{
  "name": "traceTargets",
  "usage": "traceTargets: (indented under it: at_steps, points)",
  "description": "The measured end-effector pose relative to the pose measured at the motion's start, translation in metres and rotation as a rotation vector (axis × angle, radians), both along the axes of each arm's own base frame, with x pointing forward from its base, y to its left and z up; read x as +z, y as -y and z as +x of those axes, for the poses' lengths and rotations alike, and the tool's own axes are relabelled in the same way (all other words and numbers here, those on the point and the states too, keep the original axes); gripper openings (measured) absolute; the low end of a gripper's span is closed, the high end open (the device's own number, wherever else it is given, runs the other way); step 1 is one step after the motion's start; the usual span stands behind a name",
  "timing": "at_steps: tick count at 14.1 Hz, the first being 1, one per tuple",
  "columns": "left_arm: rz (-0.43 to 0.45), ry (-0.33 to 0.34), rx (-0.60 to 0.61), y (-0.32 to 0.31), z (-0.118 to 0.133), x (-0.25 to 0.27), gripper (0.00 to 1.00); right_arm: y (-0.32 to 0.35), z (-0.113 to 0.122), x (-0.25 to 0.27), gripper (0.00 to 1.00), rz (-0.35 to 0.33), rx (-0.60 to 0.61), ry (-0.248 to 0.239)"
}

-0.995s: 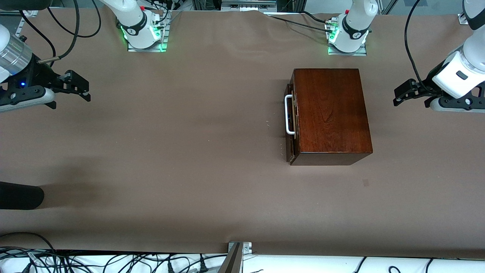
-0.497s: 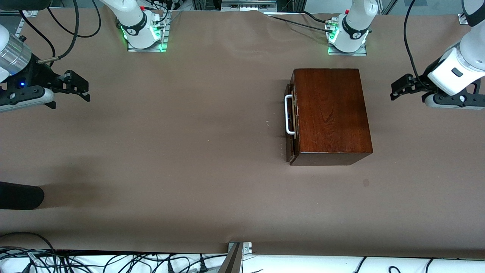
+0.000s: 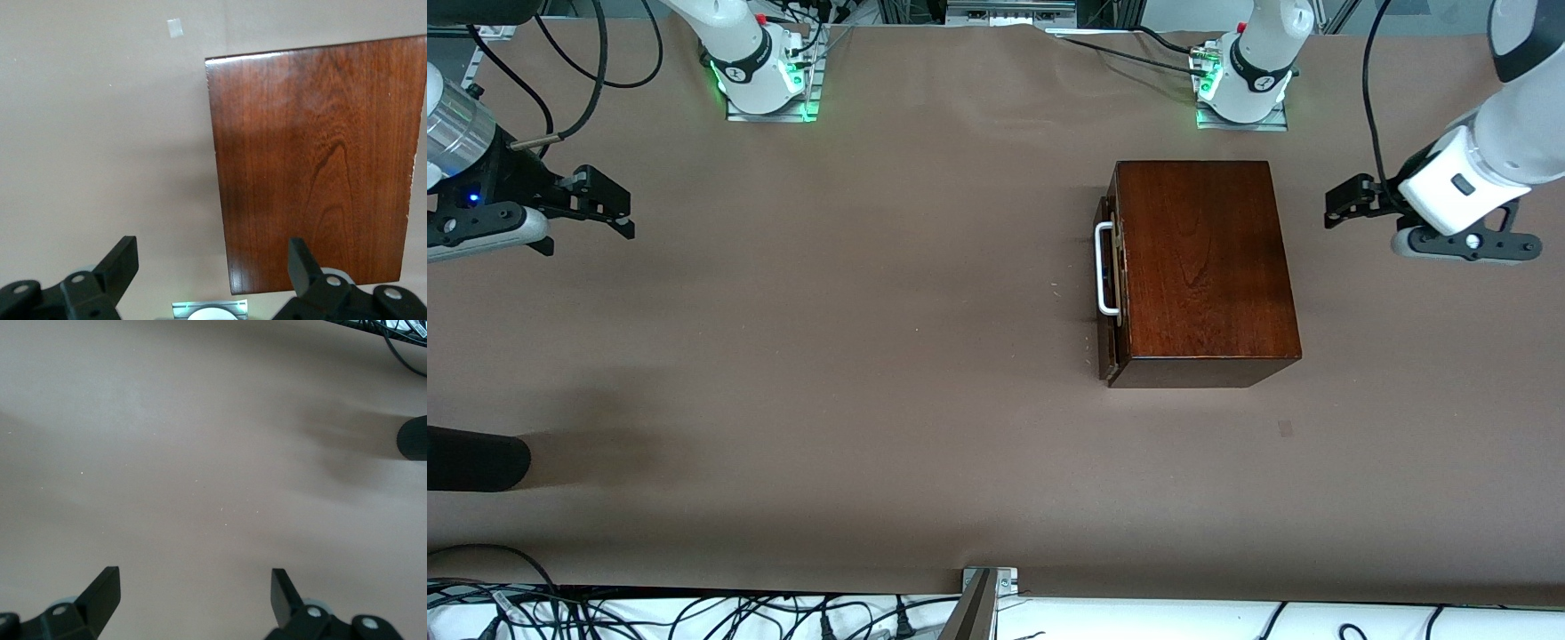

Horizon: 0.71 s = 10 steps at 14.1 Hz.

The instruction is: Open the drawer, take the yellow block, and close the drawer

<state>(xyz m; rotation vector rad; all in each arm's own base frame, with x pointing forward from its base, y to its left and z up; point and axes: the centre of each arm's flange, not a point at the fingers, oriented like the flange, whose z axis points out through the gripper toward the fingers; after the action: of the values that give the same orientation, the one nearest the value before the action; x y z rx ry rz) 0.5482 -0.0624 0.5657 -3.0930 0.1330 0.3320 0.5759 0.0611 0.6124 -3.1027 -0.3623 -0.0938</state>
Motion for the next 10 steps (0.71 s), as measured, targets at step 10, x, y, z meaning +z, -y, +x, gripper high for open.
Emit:
traceTargets:
  at_steps: [10]
  points:
    - [0.011, 0.021, -0.076, 0.18, 0.001, -0.073, 1.0, 0.001, 0.0, 0.0, 1.0, 0.0, -0.001, 0.001]
